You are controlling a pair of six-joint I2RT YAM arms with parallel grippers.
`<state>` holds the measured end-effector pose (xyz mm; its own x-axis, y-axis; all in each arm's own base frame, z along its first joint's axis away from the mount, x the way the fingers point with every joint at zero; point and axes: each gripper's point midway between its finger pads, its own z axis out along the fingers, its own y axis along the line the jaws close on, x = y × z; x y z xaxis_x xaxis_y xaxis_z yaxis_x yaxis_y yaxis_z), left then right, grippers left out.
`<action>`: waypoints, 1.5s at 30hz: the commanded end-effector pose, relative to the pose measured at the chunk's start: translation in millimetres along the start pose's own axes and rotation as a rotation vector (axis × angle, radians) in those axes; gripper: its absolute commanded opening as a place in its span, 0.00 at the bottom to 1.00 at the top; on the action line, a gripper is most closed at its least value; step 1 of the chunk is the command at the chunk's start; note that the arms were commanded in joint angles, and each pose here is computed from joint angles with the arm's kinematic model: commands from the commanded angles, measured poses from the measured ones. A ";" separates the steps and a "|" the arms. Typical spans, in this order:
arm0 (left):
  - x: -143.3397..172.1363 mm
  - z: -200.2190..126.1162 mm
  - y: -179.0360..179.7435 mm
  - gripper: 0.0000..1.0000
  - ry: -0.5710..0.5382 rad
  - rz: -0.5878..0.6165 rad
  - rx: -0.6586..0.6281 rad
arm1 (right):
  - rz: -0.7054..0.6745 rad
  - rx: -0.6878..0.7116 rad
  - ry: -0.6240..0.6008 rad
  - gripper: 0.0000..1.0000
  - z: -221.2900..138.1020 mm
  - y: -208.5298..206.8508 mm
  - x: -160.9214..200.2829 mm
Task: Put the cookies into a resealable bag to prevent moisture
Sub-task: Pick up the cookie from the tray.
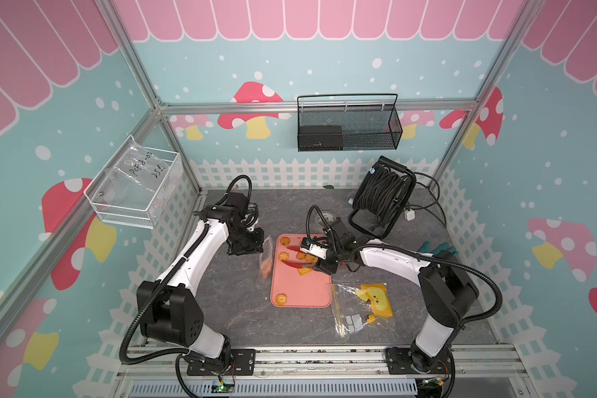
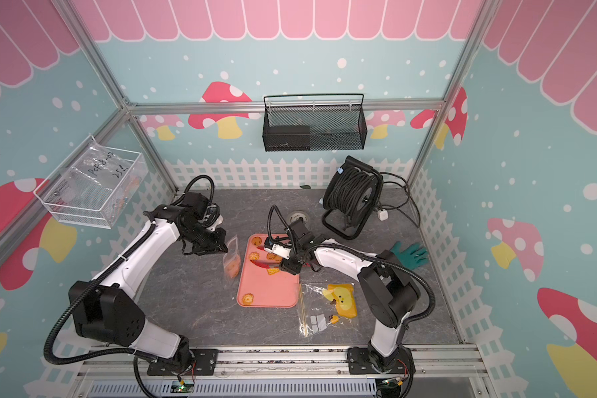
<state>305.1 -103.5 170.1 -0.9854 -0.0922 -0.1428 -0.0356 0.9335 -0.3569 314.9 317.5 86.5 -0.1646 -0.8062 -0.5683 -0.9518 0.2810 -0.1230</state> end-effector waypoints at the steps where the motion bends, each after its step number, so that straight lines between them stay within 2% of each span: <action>1: 0.4 1.9 0.2 0.00 0.017 0.006 0.009 | -0.073 -0.001 -0.002 0.61 6.6 -2.4 -11.8; 7: 2.4 12.2 -1.6 0.00 0.031 -0.006 0.031 | -0.105 -0.069 0.013 0.61 14.6 13.4 -13.4; 12: 3.7 19.1 -4.7 0.00 0.042 -0.006 0.045 | -0.099 -0.046 0.089 0.59 19.2 7.2 -4.0; 19: 2.8 22.8 -7.0 0.00 0.049 0.000 0.049 | -0.106 0.000 0.125 0.55 10.5 -2.9 -10.1; 21: 2.3 23.7 -8.1 0.00 0.049 0.003 0.051 | -0.099 -0.018 0.166 0.56 20.6 -1.3 -0.8; 29: 4.0 27.2 -7.9 0.00 0.063 0.008 0.050 | -0.093 -0.077 0.185 0.56 31.4 6.4 1.0; 31: 5.0 27.5 -7.2 0.00 0.065 0.009 0.048 | -0.093 -0.074 0.193 0.54 31.6 5.3 0.2; 36: 7.0 28.8 -5.6 0.00 0.070 0.010 0.043 | -0.089 -0.036 0.178 0.43 17.8 -0.1 -7.5; 45: 5.2 28.9 -5.2 0.00 0.067 0.014 0.039 | -0.058 0.035 0.070 0.41 -43.8 3.7 -20.2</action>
<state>304.8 -116.3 147.8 -0.9935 -0.0725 -0.0874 -0.0331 0.9208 -0.3887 314.1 316.0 106.5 -0.1353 -0.8857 -0.4441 -0.9559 0.2347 -0.1766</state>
